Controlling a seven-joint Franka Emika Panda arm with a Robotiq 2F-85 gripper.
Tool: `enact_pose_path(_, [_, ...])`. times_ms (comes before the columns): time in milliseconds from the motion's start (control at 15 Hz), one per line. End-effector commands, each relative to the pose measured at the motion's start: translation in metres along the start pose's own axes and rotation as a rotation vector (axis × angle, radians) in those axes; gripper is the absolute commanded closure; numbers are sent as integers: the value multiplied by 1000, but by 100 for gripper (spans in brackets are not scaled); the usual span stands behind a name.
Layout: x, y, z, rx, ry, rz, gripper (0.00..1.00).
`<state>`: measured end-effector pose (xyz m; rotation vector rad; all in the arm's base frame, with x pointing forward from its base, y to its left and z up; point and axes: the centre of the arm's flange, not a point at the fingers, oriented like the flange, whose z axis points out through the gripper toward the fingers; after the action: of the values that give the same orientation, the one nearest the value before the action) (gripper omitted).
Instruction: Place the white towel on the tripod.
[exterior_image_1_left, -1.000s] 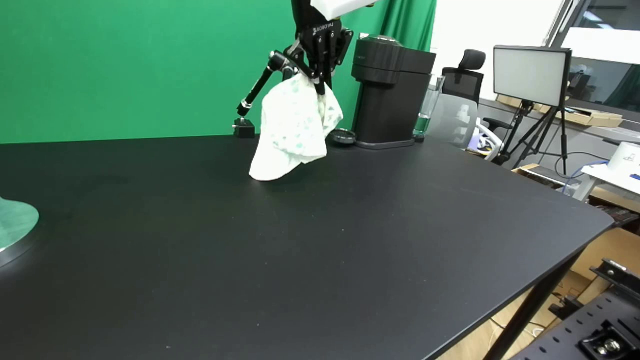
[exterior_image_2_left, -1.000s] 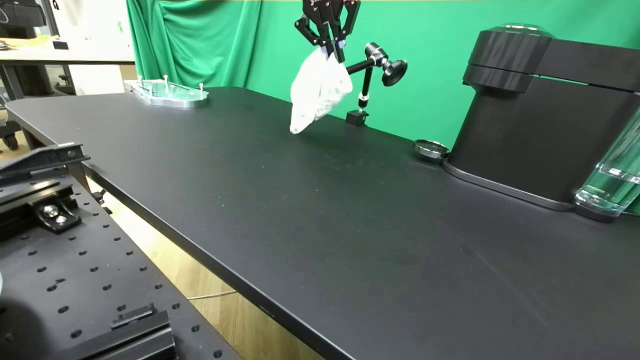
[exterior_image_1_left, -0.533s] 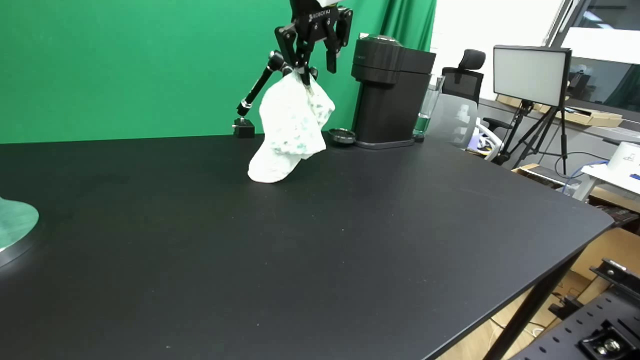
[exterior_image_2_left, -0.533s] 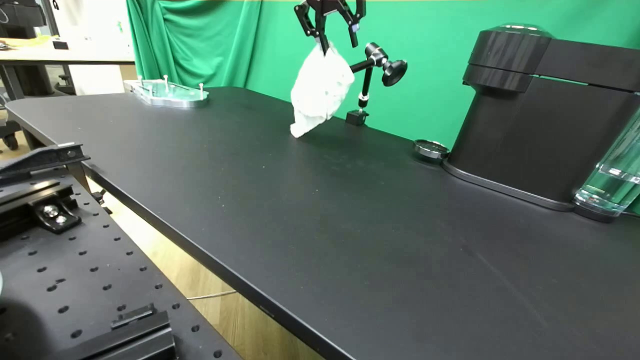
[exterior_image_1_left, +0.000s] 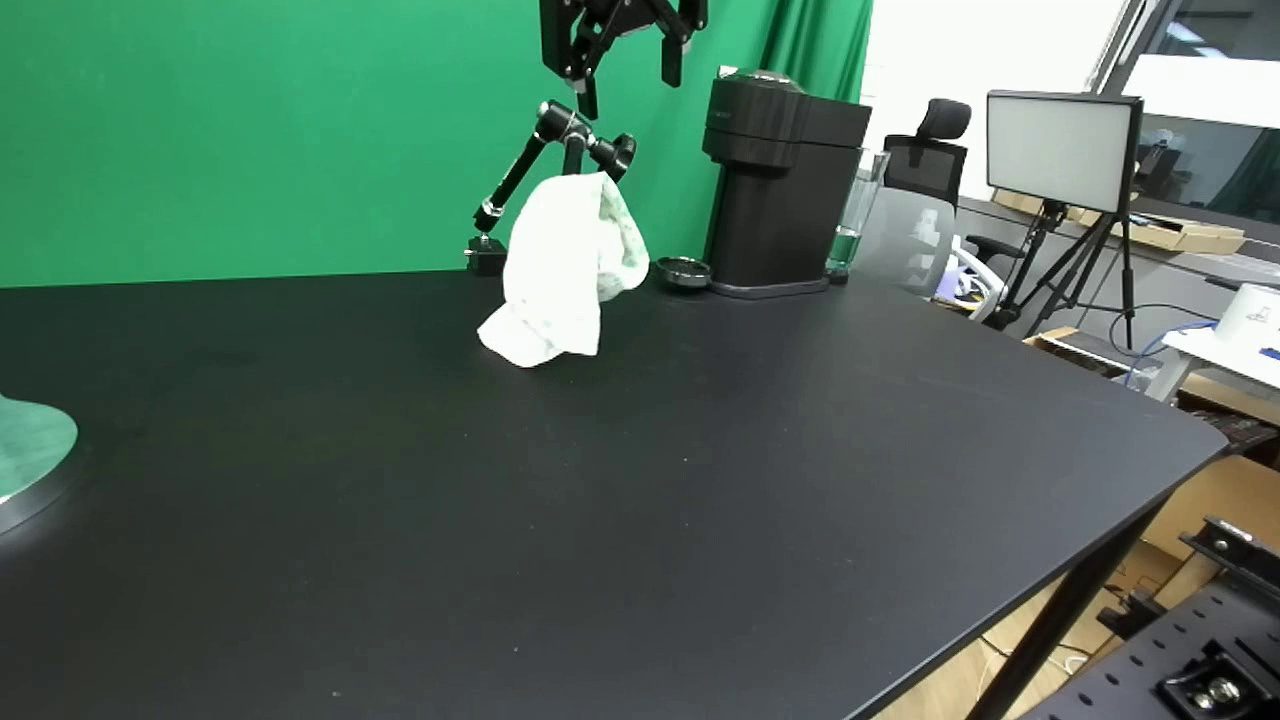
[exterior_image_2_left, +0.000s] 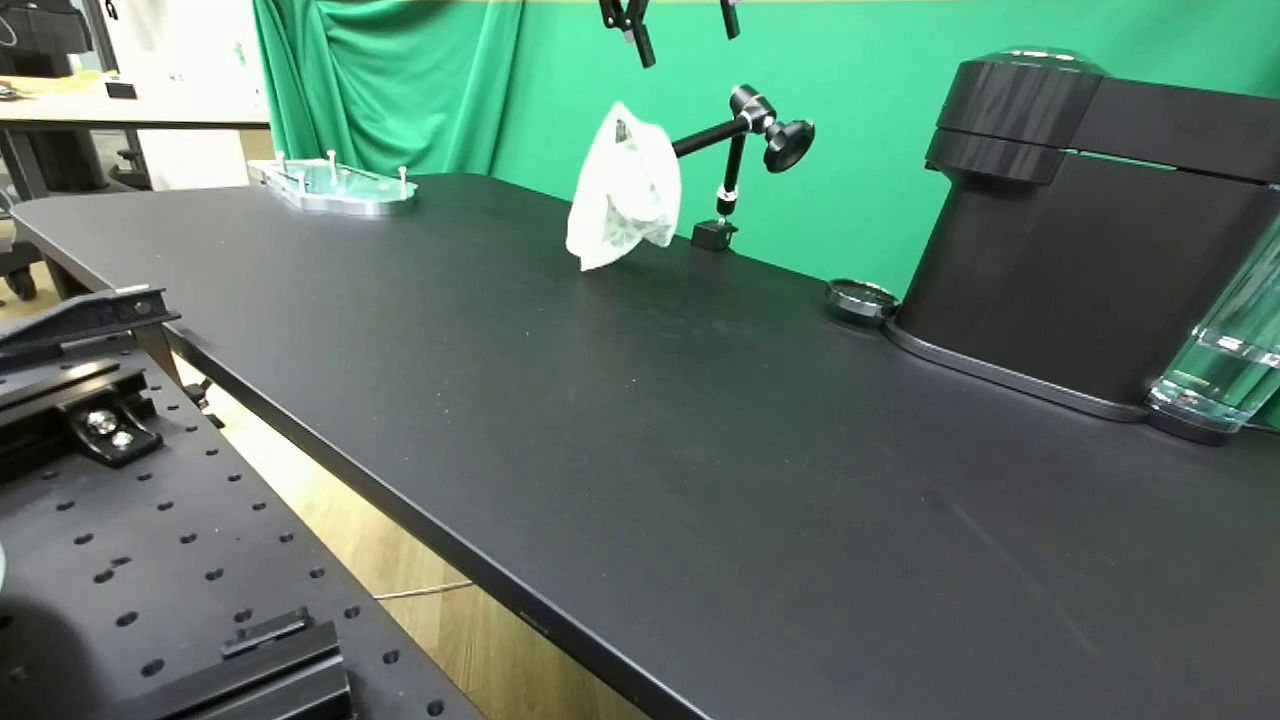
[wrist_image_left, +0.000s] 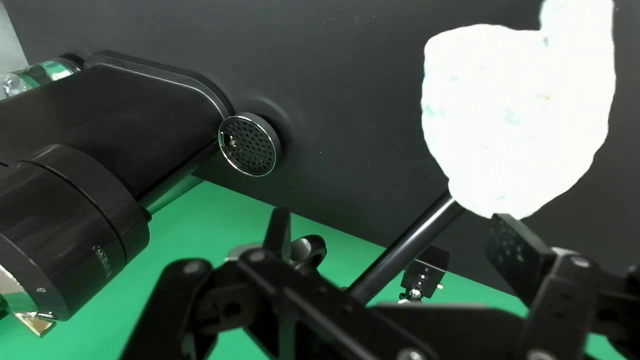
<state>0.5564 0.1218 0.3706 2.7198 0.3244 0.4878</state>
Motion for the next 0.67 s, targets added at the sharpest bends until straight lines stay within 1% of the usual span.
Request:
enact_pose_path(0, [3, -6, -18, 19, 21, 7, 0])
enact_pose_path(133, [2, -16, -23, 62, 17, -18, 0])
enact_pose_path(267, [1, -30, -27, 126, 2, -59, 0])
enact_pose_path(467, [-5, -55, -32, 240, -39, -166, 0])
enact_pose_path(600, [-11, -72, -36, 318, -55, -262, 0])
